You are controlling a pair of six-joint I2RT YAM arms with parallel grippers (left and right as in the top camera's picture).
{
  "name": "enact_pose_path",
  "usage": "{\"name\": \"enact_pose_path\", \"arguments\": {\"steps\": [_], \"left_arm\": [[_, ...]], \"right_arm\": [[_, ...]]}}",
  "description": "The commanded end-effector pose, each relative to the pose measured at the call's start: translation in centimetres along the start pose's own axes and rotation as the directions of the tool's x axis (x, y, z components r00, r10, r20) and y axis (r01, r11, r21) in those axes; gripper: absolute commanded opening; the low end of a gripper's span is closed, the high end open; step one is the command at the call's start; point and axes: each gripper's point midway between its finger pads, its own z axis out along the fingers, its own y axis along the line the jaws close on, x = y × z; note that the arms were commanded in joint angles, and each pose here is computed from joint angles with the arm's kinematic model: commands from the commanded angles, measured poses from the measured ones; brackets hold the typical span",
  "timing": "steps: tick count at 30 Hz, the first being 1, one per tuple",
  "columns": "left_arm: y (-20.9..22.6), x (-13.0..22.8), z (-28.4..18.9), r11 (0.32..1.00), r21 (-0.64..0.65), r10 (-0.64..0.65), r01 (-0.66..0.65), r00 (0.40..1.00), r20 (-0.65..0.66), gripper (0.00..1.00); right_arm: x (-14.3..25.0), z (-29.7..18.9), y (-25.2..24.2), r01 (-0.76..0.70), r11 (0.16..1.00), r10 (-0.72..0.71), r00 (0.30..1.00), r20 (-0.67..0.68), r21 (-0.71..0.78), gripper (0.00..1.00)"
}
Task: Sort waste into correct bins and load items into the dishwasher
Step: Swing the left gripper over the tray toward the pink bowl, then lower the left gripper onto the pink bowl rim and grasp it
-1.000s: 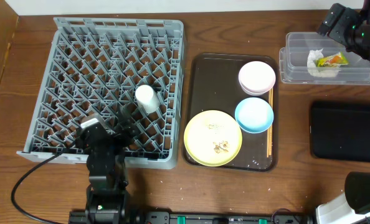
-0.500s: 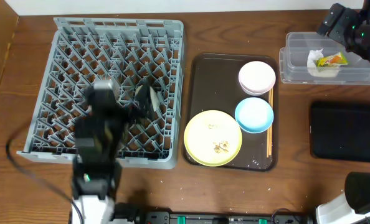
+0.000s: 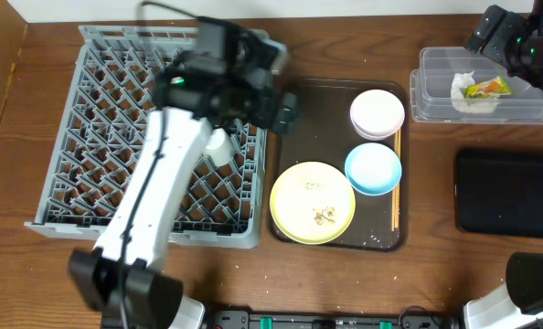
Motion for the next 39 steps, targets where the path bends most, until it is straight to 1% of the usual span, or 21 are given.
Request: {"name": "enact_pose_path", "arguments": {"steps": [1,6,9,12,14,17,19,22,23,30,33,37,39], "left_arm": [[-1.1,-0.2,2.6,0.995,-0.008,0.101,-0.102,0.994,-0.045,1.00],[-3.3,-1.0,5.8,0.987,0.042,0.156,-0.154,0.987,-0.036,1.00],[-4.4,-2.3,6.8,0.980,0.060,0.190,-0.190,0.982,0.014,1.00],[-4.5,-4.5,8.0,0.975,0.037,0.213,-0.218,0.972,0.096,1.00],[-3.4,-6.2,9.0,0.991,-0.007,0.136,-0.137,0.979,0.150,1.00],[-0.2,-8.1,11.1,0.990,-0.124,-0.041,0.071,0.973,0.228,1.00],[1.2,-8.7,13.0,0.979,-0.162,-0.079,0.124,0.962,0.261,1.00],[1.8,-8.1,15.9,0.978,-0.166,-0.084,0.127,0.965,0.247,0.99],[1.9,-7.4,17.3,0.978,-0.167,-0.089,0.128,0.971,0.224,0.98],[1.7,-4.1,22.9,0.979,-0.164,-0.100,0.120,0.987,0.127,0.89],[0.6,-3.5,23.9,0.982,-0.155,-0.089,0.105,0.990,0.105,0.88],[-0.5,-3.8,23.9,0.985,-0.149,-0.070,0.087,0.991,0.113,0.88],[0.2,-4.1,23.4,0.976,-0.199,-0.066,0.091,0.989,0.129,0.87]], "right_arm": [[-0.2,-0.2,-0.1,-0.002,1.000,0.002,1.000,0.005,0.002,0.99],[-0.2,-0.2,-0.1,-0.002,1.000,0.002,1.000,0.005,0.002,0.99],[-0.2,-0.2,-0.1,-0.002,1.000,0.002,1.000,0.005,0.002,0.99],[-0.2,-0.2,-0.1,-0.002,1.000,0.002,1.000,0.005,0.002,0.99],[-0.2,-0.2,-0.1,-0.002,1.000,0.002,1.000,0.005,0.002,0.99],[-0.2,-0.2,-0.1,-0.002,1.000,0.002,1.000,0.005,0.002,0.99],[-0.2,-0.2,-0.1,-0.003,1.000,0.003,1.000,0.005,0.002,0.99],[-0.2,-0.2,-0.1,-0.002,1.000,0.002,1.000,0.005,0.002,0.99],[-0.2,-0.2,-0.1,-0.002,1.000,0.002,1.000,0.005,0.002,0.99],[-0.2,-0.2,-0.1,-0.002,1.000,0.002,1.000,0.005,0.002,0.99],[-0.2,-0.2,-0.1,-0.002,1.000,0.002,1.000,0.005,0.002,0.99],[-0.2,-0.2,-0.1,-0.002,1.000,0.002,1.000,0.005,0.002,0.99],[-0.2,-0.2,-0.1,-0.002,1.000,0.002,1.000,0.005,0.002,0.99]]}}
